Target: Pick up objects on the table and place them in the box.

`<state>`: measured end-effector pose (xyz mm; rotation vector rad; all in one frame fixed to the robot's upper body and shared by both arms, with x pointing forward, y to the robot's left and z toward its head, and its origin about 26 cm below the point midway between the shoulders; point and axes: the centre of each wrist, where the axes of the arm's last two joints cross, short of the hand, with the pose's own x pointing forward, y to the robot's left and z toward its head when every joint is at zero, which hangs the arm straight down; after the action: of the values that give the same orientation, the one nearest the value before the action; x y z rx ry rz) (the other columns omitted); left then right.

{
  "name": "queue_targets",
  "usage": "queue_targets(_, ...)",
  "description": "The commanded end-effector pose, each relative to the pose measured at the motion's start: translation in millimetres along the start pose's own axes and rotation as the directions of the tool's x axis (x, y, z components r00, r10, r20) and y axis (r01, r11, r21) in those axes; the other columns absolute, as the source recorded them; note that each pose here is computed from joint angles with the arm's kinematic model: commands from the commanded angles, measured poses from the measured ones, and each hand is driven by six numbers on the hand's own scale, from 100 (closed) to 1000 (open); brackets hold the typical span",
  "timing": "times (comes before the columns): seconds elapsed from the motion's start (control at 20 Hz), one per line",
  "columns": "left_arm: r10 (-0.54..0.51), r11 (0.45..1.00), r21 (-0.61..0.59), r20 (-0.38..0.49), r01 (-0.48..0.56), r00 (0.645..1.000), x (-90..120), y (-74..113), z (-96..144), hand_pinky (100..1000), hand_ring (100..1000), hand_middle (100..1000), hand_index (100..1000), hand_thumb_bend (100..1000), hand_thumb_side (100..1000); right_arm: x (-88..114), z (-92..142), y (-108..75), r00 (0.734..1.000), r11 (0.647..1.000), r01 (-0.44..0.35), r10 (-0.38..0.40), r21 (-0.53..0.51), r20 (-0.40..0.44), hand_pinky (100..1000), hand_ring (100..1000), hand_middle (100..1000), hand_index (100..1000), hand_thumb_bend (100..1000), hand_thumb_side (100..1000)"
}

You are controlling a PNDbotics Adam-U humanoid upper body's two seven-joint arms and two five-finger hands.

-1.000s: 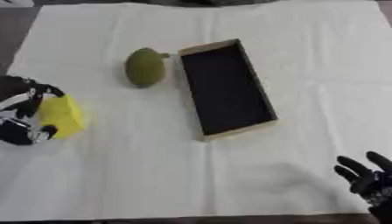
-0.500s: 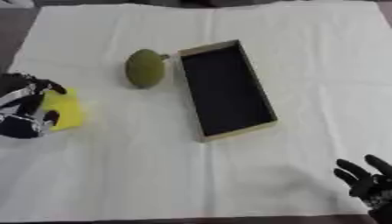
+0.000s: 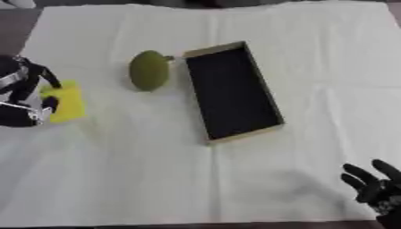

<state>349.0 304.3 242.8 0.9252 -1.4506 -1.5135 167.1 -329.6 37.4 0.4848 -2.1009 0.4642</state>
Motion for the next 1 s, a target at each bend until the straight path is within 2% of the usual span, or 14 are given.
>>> queue_targets(0.05, -0.032, 0.996, 0.081, 0.017, 0.031, 0.999, 4.1, 23.2, 6.2, 548, 239, 198, 360, 100, 181, 3.1, -0.4, 1.1, 0.946, 0.921, -0.257, 0.178, 0.293, 0.271, 1000, 1000, 600, 1000, 100, 462)
queue_targets(0.3, -0.032, 0.987, 0.162, 0.054, 0.023, 0.998, 13.8, 38.3, 8.5, 527, 221, 165, 316, 100, 170, 2.5, -1.0, 1.9, 0.946, 0.923, -0.252, 0.171, 0.291, 0.275, 1000, 1000, 600, 1000, 100, 447)
queue_targets(0.45, -0.033, 0.977, 0.214, 0.09, 0.014, 0.995, 21.5, 49.2, 9.3, 526, 219, 163, 319, 100, 149, 2.3, -1.1, 2.3, 0.946, 0.924, -0.249, 0.169, 0.29, 0.276, 1000, 1000, 600, 1000, 100, 439)
queue_targets(0.65, -0.067, 0.96, 0.279, 0.201, 0.008, 0.977, 46.2, 71.8, 6.3, 521, 216, 159, 319, 100, 122, 2.8, -1.0, 1.5, 0.947, 0.926, -0.245, 0.165, 0.287, 0.277, 1000, 1000, 601, 1000, 100, 428)
queue_targets(0.85, -0.105, 0.957, 0.289, 0.358, -0.003, 0.928, 83.2, 91.0, -6.1, 519, 214, 157, 321, 100, 124, 3.5, -2.4, -0.2, 0.946, 0.929, -0.237, 0.154, 0.285, 0.285, 1000, 1000, 603, 1000, 100, 398)
queue_targets(1.0, -0.121, 0.963, 0.268, 0.48, -0.013, 0.869, 117.8, 100.7, -20.4, 517, 213, 156, 321, 100, 134, 4.4, -4.9, -2.7, 0.944, 0.934, -0.227, 0.141, 0.276, 0.3, 1000, 1000, 606, 1000, 100, 372)
